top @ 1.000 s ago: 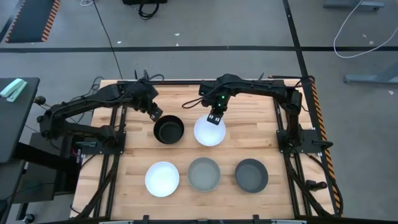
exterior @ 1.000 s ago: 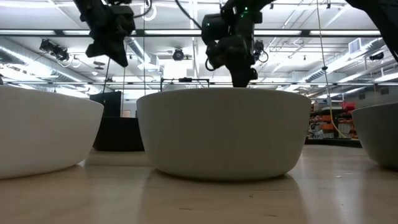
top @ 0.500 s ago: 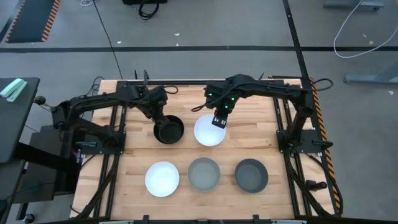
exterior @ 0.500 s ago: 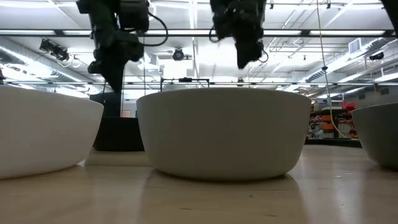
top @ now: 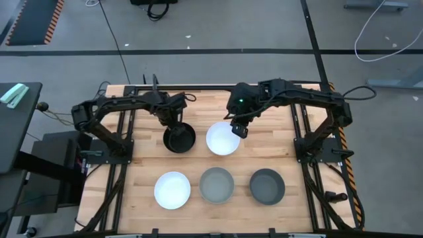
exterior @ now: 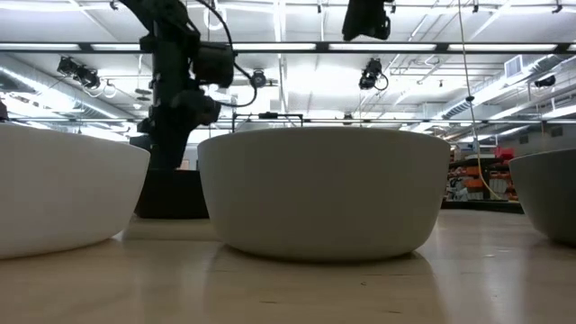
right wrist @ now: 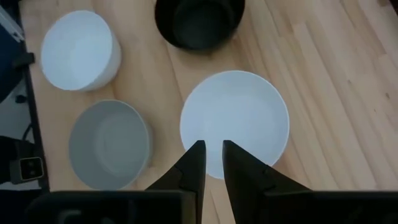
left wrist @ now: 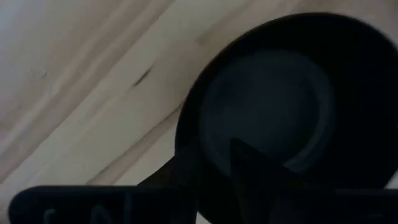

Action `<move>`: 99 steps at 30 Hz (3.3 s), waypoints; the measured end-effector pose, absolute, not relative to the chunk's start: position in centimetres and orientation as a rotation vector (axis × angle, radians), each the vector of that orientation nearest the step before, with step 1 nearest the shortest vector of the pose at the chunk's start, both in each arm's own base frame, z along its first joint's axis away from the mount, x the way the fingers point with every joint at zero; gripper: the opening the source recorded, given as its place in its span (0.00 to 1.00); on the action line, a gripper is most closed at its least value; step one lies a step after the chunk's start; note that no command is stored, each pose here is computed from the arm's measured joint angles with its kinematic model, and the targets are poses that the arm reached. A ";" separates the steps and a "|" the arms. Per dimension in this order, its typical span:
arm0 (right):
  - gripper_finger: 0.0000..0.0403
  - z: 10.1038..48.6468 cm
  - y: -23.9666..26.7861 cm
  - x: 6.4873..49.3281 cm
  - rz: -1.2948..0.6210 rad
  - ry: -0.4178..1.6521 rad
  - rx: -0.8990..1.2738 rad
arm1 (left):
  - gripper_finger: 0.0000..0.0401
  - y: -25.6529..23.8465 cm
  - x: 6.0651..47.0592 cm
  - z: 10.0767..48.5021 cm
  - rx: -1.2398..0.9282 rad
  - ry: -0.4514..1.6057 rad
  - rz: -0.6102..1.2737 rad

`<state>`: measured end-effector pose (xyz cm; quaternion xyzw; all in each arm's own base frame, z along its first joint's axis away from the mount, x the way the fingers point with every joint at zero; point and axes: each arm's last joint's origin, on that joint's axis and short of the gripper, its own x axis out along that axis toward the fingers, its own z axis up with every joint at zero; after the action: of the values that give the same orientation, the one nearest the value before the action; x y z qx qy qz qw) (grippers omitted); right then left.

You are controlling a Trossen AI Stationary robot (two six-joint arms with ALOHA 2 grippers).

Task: Nest bowls inside each other
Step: Stack the black bowl on top of the white bowl

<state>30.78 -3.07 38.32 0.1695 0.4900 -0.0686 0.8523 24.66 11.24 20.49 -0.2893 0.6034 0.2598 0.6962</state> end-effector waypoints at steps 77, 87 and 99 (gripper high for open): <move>0.15 38.2 -0.7 31.7 -0.102 0.999 0.317 | 0.33 15.7 25.8 16.6 -0.749 1.507 0.560; 0.15 38.0 -0.7 31.3 -0.105 1.039 0.257 | 0.15 15.3 26.4 16.7 -0.743 1.481 0.530; 0.14 37.4 -0.8 31.0 -0.137 1.061 0.221 | 0.03 14.3 27.2 17.3 -0.696 1.489 0.481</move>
<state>31.03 -0.84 37.43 0.1051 0.5045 -0.0653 0.8545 27.24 14.31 17.31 -0.3069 0.6569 0.2122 0.6552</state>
